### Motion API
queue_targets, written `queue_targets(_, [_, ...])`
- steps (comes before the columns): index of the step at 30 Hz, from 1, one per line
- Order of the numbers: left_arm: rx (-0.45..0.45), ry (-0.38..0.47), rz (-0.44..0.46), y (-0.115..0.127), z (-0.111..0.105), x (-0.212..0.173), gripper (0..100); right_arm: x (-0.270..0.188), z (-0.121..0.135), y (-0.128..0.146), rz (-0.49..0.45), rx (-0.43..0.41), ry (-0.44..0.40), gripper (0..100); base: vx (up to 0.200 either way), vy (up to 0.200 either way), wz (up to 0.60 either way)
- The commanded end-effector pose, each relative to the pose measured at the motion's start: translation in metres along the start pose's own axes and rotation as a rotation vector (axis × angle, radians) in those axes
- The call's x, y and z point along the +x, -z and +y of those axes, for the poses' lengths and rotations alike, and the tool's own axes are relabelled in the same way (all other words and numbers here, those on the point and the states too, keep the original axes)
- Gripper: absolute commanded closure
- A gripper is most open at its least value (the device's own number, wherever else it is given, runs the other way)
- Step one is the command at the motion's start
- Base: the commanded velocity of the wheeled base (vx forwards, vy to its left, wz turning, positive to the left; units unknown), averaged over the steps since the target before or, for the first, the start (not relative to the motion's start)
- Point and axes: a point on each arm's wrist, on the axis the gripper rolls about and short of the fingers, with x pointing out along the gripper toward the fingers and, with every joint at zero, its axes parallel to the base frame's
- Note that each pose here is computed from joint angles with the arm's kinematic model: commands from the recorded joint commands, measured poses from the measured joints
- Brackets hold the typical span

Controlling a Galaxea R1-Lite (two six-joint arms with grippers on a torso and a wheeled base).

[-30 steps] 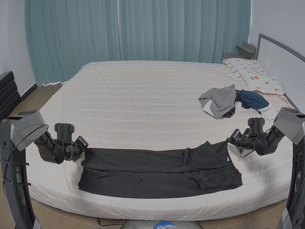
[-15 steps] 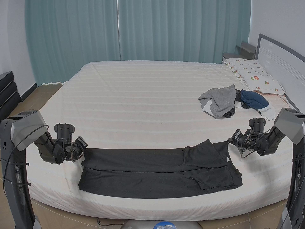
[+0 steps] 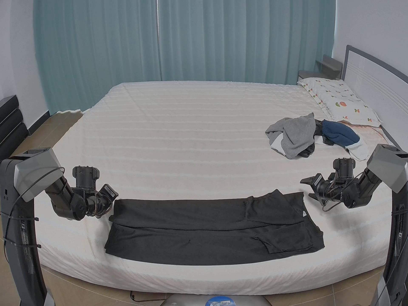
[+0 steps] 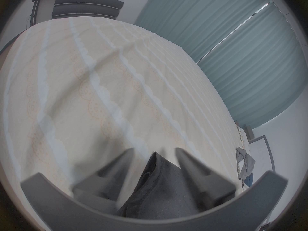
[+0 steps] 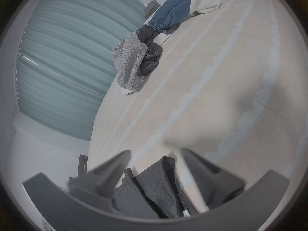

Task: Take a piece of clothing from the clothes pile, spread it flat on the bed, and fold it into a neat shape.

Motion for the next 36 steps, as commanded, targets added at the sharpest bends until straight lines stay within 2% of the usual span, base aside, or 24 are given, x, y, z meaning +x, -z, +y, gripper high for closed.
queue_targets(1, [-0.024, 0.003, -0.012, -0.005, 0.0, -0.004, 0, -0.007, 0.006, -0.004, -0.012, 0.011, -0.014, 0, 0.0, 0.0, 0.0])
queue_targets(4, [-0.066, 0.023, -0.011, -0.009, -0.004, -0.016, 0, -0.01, 0.009, -0.005, -0.011, 0.07, -0.021, 0, 0.0, 0.0, 0.0])
queue_targets(6, [-0.065, 0.037, 0.019, -0.005, -0.002, -0.022, 0, -0.01, 0.008, -0.005, -0.01, 0.075, -0.018, 0, 0.0, 0.0, 0.0])
queue_targets(12, [-0.057, 0.039, 0.056, 0.0, 0.001, -0.03, 0, -0.01, 0.006, -0.003, -0.006, 0.078, -0.011, 0, -0.2, 0.0, 0.0])
queue_targets(16, [0.001, 0.037, 0.072, 0.004, 0.004, -0.028, 0, -0.011, 0.004, -0.003, -0.005, 0.081, -0.008, 0, -0.15, 0.0, 0.0])
queue_targets(20, [0.124, 0.071, 0.113, 0.006, 0.007, -0.025, 0, -0.01, 0.004, -0.002, -0.001, 0.081, -0.007, 0, 0.0, 0.0, 0.0])
queue_targets(28, [0.235, 0.142, 0.171, 0.009, 0.006, -0.018, 0, -0.009, 0.005, 0.001, 0.008, 0.077, -0.009, 0, 0.0, 0.0, 0.0])
queue_targets(36, [0.265, 0.176, 0.131, 0.013, 0.009, -0.007, 0, -0.008, 0.005, 0.002, 0.012, 0.078, -0.008, 0, 0.0, 0.0, 0.0])
